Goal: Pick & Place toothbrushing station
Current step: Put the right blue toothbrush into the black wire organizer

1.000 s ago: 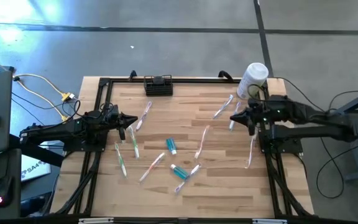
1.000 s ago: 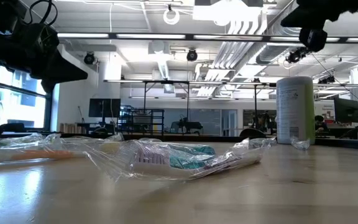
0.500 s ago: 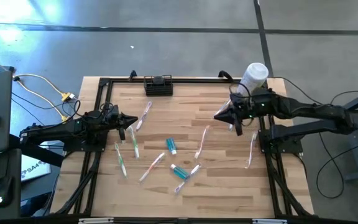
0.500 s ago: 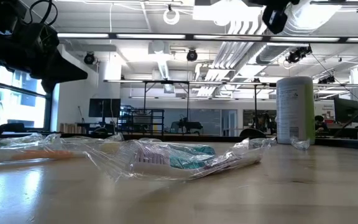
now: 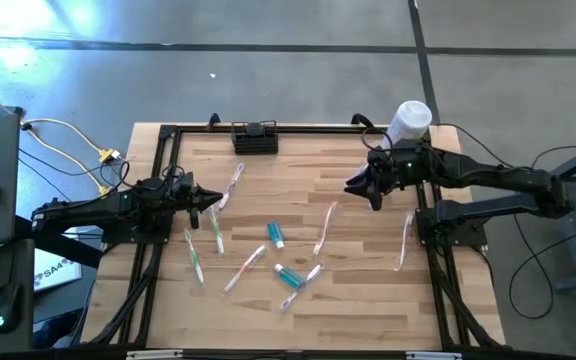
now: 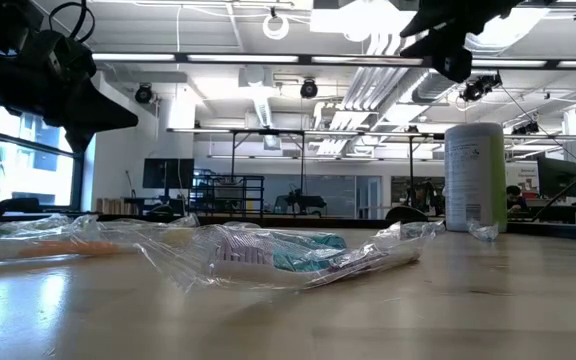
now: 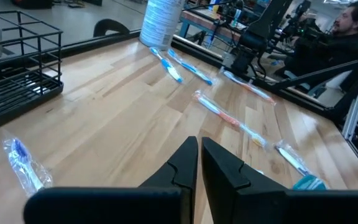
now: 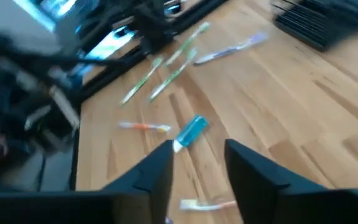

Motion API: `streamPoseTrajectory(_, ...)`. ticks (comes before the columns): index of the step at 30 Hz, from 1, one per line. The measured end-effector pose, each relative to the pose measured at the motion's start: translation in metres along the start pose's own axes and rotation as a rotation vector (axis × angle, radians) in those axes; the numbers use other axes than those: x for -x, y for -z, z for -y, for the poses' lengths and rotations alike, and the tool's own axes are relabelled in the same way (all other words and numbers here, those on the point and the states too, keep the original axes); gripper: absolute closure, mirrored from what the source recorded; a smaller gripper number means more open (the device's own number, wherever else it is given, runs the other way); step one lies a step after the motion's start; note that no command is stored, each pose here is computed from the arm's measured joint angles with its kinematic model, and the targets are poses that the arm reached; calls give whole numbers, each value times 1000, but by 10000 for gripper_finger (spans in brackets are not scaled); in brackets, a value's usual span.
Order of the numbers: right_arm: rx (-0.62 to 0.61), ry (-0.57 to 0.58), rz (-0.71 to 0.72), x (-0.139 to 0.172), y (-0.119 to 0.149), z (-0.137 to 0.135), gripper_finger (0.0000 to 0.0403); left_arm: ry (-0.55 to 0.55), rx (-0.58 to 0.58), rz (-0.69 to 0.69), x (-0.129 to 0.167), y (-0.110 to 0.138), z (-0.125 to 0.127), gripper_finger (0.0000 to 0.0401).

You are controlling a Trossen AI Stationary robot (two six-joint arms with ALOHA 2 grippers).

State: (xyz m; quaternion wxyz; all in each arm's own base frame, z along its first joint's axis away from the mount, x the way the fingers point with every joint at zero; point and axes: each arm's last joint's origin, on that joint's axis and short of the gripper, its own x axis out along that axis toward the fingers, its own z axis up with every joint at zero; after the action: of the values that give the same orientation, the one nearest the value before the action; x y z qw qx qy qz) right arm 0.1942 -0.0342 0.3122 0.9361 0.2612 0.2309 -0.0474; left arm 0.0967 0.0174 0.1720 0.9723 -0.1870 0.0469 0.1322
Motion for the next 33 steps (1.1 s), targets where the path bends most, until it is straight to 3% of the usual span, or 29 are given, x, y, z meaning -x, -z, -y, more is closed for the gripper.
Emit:
streamPoseTrajectory(2, 153, -28, -9, 0, 1, -3, 236, 0, 0, 0, 0, 0, 0, 379)
streamPoseTrajectory(4, 285, 16, 4, -1, 3, -7, 232, 0, 9, 2, 0, 0, 0, 379)
streamPoseTrajectory(7, 327, 59, 1, -3, 6, -10, 241, 0, 57, 2, 0, 0, 0, 379)
streamPoseTrajectory(9, 251, 116, -51, -2, 6, -7, 250, 0, 85, 2, 0, 0, 0, 379)
streamPoseTrajectory(16, -4, 385, -476, 8, 18, 3, 266, 2, 127, 1, 0, 0, 0, 379)
streamPoseTrajectory(20, -207, 528, -606, 5, 24, 15, 261, 1, 124, 1, 0, 0, 0, 379)
streamPoseTrajectory(25, -541, 704, -588, -12, 23, 35, 267, -1, 122, 3, 0, 0, 0, 379)
streamPoseTrajectory(33, -698, 994, -534, -41, 20, 79, 283, -2, 121, 2, 0, 0, 0, 379)
